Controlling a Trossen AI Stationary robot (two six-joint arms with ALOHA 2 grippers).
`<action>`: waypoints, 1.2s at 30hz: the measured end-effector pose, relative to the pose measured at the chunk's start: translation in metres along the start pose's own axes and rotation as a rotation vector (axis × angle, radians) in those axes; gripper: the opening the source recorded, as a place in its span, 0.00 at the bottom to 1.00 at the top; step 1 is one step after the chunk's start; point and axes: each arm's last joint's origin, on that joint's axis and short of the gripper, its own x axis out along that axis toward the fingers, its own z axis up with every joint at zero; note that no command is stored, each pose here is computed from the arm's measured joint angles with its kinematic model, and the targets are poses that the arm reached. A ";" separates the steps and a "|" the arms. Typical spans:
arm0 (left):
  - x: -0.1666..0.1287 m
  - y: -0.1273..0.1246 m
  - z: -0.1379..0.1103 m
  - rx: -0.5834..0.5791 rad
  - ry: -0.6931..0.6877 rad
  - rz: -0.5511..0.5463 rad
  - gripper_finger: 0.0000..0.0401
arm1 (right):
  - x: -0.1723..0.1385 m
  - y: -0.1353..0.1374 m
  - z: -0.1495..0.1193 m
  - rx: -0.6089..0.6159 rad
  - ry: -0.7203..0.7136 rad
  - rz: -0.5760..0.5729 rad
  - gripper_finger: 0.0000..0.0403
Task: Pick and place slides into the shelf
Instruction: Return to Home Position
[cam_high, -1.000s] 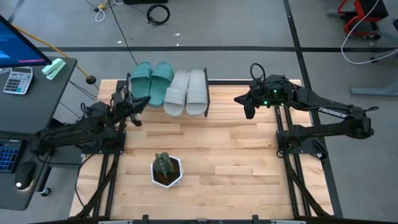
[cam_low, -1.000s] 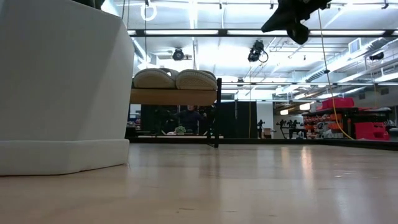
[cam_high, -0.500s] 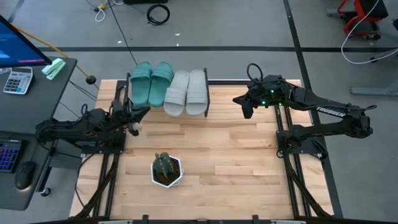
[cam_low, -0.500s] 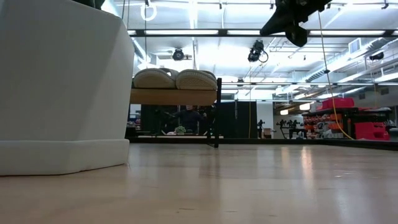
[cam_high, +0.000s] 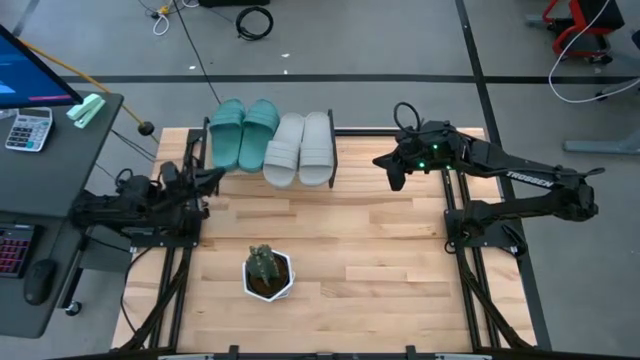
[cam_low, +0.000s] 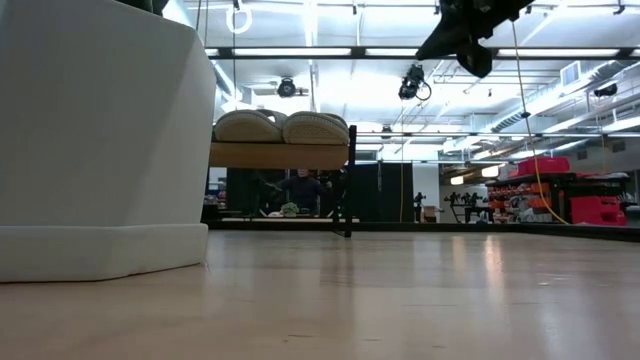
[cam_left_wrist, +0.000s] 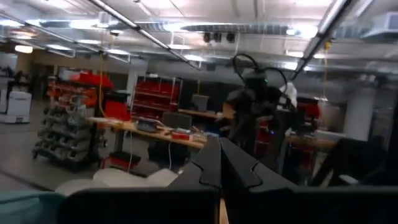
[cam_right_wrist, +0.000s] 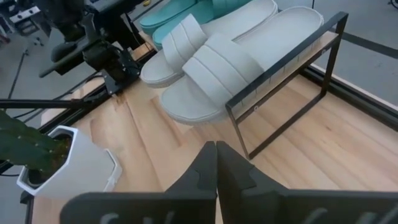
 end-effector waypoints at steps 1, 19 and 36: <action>-0.003 0.001 0.000 0.015 0.002 -0.013 0.01 | 0.000 0.000 0.000 -0.001 0.002 -0.001 0.00; -0.004 0.000 -0.035 0.000 0.032 -0.110 0.01 | 0.001 0.000 0.000 0.042 0.001 -0.001 0.00; -0.008 0.001 -0.075 -0.020 0.188 -0.163 0.02 | 0.001 -0.002 -0.003 0.044 0.030 -0.016 0.00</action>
